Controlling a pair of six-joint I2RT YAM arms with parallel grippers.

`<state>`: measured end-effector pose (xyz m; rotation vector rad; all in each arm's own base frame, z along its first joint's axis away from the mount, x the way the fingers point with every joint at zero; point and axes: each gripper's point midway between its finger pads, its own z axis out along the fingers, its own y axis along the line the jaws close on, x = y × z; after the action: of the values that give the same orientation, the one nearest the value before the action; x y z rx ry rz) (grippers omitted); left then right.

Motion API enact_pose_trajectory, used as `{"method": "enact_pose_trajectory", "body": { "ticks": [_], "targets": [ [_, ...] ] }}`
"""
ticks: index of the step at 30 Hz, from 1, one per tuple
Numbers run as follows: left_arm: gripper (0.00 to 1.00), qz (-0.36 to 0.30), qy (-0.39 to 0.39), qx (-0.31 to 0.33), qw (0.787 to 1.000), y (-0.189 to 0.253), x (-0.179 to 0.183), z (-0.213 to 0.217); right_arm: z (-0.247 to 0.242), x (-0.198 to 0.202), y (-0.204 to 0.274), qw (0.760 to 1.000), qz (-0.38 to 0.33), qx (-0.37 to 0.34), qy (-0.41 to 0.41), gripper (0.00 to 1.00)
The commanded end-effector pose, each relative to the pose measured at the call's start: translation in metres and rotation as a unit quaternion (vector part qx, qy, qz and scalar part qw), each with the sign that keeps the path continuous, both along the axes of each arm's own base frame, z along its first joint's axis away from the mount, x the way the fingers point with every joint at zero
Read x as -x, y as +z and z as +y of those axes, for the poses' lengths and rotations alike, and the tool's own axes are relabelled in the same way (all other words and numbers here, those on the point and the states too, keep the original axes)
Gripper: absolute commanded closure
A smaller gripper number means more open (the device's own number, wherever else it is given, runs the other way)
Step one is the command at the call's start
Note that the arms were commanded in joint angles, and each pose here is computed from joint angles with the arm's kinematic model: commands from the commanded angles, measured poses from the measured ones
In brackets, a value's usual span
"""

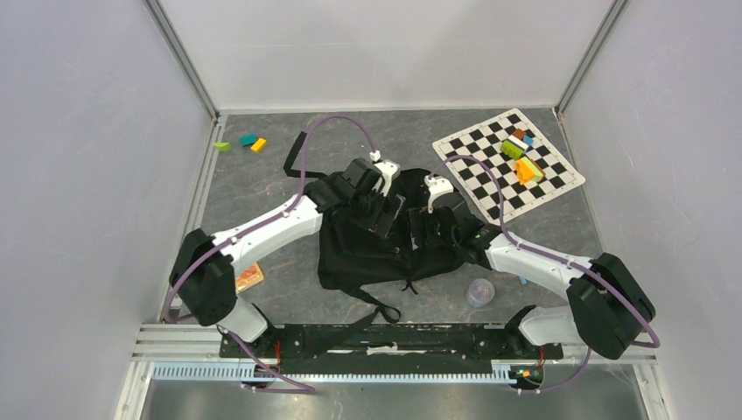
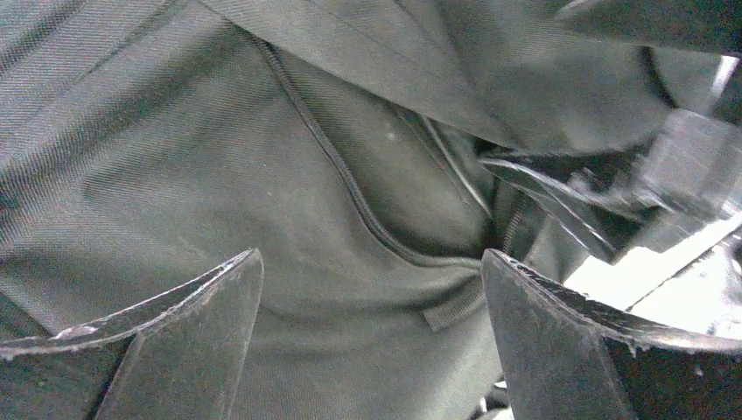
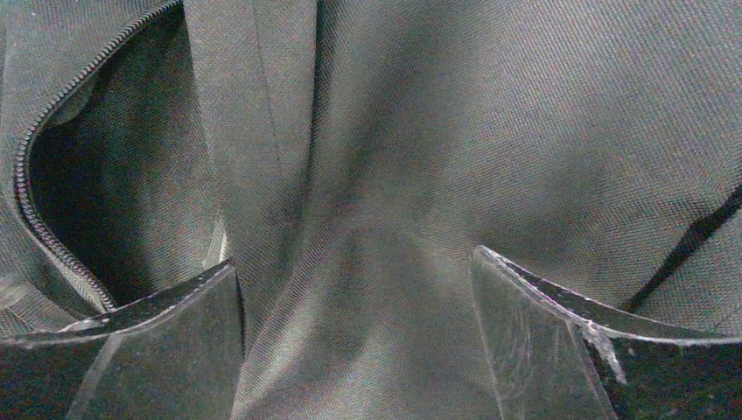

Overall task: Pack the student bag
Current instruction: Adjust the student bag at the center of the board.

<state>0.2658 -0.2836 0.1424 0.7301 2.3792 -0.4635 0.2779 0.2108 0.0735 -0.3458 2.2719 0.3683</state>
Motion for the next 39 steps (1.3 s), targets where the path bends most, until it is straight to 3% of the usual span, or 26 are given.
{"method": "enact_pose_trajectory", "body": {
  "ticks": [1, 9, 15, 18, 22, 24, 27, 29, 34, 39],
  "targets": [
    [0.00, -0.042, 0.023, -0.040, 0.998, 0.003, -0.028, 0.003, -0.007, -0.006, 0.013, 1.000, -0.023, 0.013, -0.007, 0.08],
    [0.00, -0.037, 0.000, -0.127, 0.991, -0.035, -0.026, 0.007, -0.007, -0.004, 0.006, 1.000, -0.019, 0.013, -0.004, 0.06],
    [0.02, -0.071, -0.007, -0.214, 0.974, -0.036, -0.036, 0.019, -0.009, -0.003, 0.006, 1.000, -0.021, 0.012, -0.006, 0.06],
    [0.22, -0.090, 0.003, -0.237, 0.967, -0.029, -0.041, 0.029, -0.012, -0.003, 0.006, 1.000, -0.024, 0.016, -0.012, 0.06],
    [0.58, -0.107, 0.004, -0.256, 0.961, -0.019, -0.045, 0.038, -0.016, -0.003, 0.005, 0.999, -0.025, 0.022, -0.018, 0.06],
    [0.75, -0.110, 0.004, -0.254, 0.961, -0.015, -0.044, 0.038, -0.019, -0.003, 0.003, 0.999, -0.025, 0.029, -0.024, 0.06],
    [0.92, -0.116, 0.010, -0.227, 0.967, -0.002, -0.044, 0.033, -0.028, -0.005, 0.002, 0.998, -0.028, 0.044, -0.043, 0.06],
    [0.98, -0.126, 0.008, -0.193, 0.973, 0.014, -0.043, 0.025, -0.034, -0.006, 0.001, 0.997, -0.031, 0.054, -0.054, 0.06],
    [0.98, -0.165, 0.016, -0.083, 0.983, 0.063, -0.039, 0.006, -0.046, -0.008, -0.006, 0.993, -0.028, 0.084, -0.075, 0.03],
    [0.98, -0.137, -0.018, -0.065, 0.988, 0.051, -0.029, -0.002, -0.037, -0.013, 0.002, 0.994, -0.031, 0.085, -0.054, 0.02]
  ]
}}
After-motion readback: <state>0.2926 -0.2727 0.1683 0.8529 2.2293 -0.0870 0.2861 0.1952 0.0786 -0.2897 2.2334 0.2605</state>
